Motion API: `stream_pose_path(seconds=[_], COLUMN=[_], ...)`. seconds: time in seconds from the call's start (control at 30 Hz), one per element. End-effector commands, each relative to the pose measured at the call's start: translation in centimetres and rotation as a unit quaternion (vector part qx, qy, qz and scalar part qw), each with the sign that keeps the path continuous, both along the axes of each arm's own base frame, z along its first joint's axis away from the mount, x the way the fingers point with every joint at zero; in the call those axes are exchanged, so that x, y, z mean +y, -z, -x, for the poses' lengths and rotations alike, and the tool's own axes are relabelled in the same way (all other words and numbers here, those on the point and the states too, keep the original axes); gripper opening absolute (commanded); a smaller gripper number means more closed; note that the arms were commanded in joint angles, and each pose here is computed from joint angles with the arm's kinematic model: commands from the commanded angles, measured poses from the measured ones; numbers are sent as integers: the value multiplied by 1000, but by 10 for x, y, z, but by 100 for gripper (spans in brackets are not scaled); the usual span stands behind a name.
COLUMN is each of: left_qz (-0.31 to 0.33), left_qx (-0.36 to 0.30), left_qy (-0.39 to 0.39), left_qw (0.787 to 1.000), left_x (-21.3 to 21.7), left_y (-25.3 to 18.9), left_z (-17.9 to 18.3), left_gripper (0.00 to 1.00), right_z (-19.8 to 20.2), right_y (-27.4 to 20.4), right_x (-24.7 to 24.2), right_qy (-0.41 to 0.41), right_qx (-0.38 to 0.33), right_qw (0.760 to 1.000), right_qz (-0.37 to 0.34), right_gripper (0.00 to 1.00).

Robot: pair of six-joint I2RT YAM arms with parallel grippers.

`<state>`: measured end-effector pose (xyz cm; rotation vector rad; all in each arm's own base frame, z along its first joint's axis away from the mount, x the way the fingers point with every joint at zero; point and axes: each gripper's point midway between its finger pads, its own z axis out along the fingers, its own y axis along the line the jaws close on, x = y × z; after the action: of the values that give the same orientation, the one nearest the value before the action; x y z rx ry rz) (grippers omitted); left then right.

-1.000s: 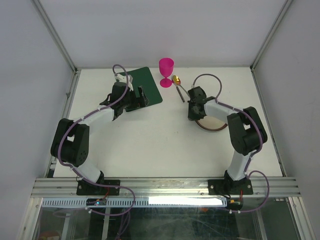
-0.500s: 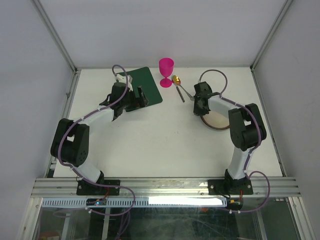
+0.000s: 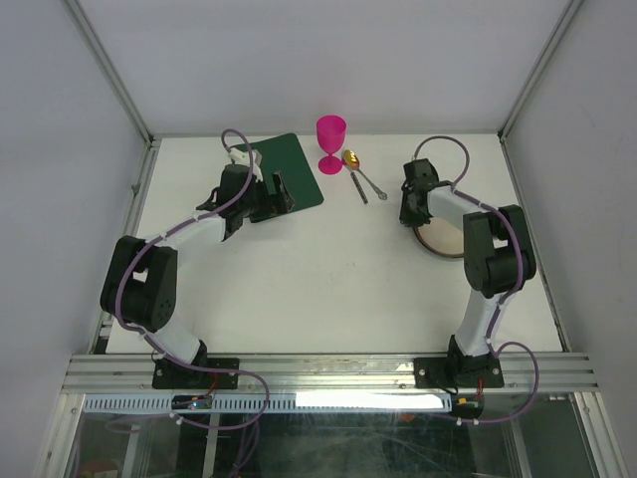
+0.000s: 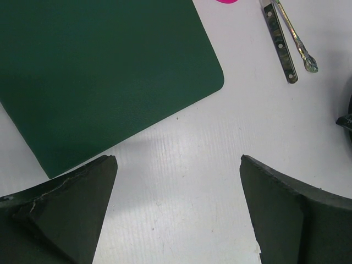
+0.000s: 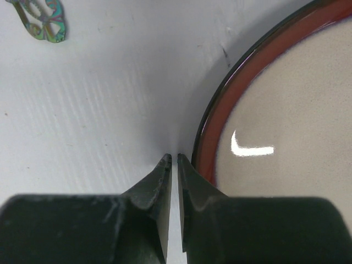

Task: Set the dinner table for one person
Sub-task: Move the plate to the center of the board.

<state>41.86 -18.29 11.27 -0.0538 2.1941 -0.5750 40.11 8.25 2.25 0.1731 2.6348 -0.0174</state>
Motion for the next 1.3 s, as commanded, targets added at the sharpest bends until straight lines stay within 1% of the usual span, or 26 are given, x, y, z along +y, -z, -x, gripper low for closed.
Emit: stream_pose_path(seconds=[0.0,0.33,0.47,0.63,0.77,0.87,1.03,1.27], left_qz=[15,14,12,4,1,2,-2,5], left_qx=[-48,-51,-54,-62,-70,-73,-81,-84], left_qy=[8,5,0,-19,-37,-46,-62,-81], left_qw=[999,999,998,998,997,996,995,993], left_x=[-2,2,6,16,25,29,36,43], left_y=[-30,-32,-34,-39,-45,-49,-53,-48], left_z=[-8,-9,-8,-9,-8,-8,-5,-4], left_gripper=[99,99,99,99,99,99,99,99], right_z=[-6,-8,-8,-13,-16,-18,-21,-31], right_y=[-4,-3,-12,-35,-49,-58,-71,-75], right_x=[-18,-27,-19,-3,10,21,43,82], right_qy=[10,15,14,4,-8,-18,-41,-80], right_qx=[-7,-4,-18,-49,-62,-70,-86,-94], right_qw=[1000,999,1000,999,998,997,995,989], right_qz=[25,29,7,-16,-25,-28,-39,-85], right_gripper=[12,11,11,19,30,33,35,35])
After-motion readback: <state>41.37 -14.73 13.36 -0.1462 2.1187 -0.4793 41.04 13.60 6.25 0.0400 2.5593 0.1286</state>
